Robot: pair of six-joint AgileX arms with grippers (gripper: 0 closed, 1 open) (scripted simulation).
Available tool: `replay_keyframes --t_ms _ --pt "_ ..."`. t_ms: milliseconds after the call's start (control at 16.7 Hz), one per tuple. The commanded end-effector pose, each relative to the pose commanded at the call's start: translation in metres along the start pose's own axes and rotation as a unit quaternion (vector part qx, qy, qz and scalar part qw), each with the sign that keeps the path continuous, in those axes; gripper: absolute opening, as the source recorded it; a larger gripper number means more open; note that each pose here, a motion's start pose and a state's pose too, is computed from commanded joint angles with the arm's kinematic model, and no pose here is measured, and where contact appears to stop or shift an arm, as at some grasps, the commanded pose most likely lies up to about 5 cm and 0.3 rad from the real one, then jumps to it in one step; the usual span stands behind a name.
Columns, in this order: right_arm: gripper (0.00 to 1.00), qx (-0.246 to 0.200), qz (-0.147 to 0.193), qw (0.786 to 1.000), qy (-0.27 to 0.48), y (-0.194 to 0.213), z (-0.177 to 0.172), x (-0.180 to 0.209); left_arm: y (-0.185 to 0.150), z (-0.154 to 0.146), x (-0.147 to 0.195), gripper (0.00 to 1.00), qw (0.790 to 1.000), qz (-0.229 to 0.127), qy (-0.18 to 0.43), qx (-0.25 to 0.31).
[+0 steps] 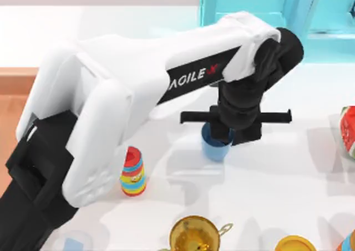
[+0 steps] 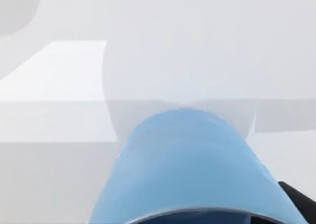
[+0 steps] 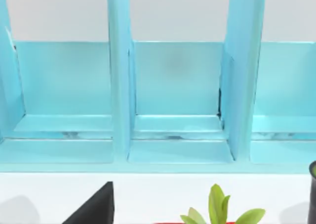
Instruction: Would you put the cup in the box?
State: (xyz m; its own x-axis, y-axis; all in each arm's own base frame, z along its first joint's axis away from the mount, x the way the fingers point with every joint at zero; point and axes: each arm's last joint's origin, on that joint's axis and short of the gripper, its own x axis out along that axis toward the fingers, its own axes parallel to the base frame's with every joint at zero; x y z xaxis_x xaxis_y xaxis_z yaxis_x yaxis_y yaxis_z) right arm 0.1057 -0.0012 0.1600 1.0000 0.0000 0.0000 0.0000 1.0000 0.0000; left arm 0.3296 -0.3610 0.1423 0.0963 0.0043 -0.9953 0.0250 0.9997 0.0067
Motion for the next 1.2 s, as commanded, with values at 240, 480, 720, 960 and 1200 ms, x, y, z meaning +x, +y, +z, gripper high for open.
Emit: replay_keyframes --t_ms 240,480,720,960,1200 --pt "1.0 0.0 0.0 1.0 0.0 0.0 0.0 0.0 0.084 0.042 -0.033 0.0 1.0 0.007 0.006 -0.001" --pt "1.0 0.0 0.0 1.0 0.0 0.0 0.0 0.0 0.232 0.071 -0.077 0.0 1.0 0.008 0.011 -0.005" --pt "1.0 0.0 0.0 1.0 0.0 0.0 0.0 0.0 0.363 0.039 -0.113 0.0 1.0 0.008 0.021 -0.004" --pt "1.0 0.0 0.0 1.0 0.0 0.0 0.0 0.0 0.417 -0.004 -0.13 0.0 0.999 0.004 0.032 -0.002" --pt "1.0 0.0 0.0 1.0 0.0 0.0 0.0 0.0 0.422 -0.011 -0.132 0.0 0.999 0.003 0.034 -0.002"
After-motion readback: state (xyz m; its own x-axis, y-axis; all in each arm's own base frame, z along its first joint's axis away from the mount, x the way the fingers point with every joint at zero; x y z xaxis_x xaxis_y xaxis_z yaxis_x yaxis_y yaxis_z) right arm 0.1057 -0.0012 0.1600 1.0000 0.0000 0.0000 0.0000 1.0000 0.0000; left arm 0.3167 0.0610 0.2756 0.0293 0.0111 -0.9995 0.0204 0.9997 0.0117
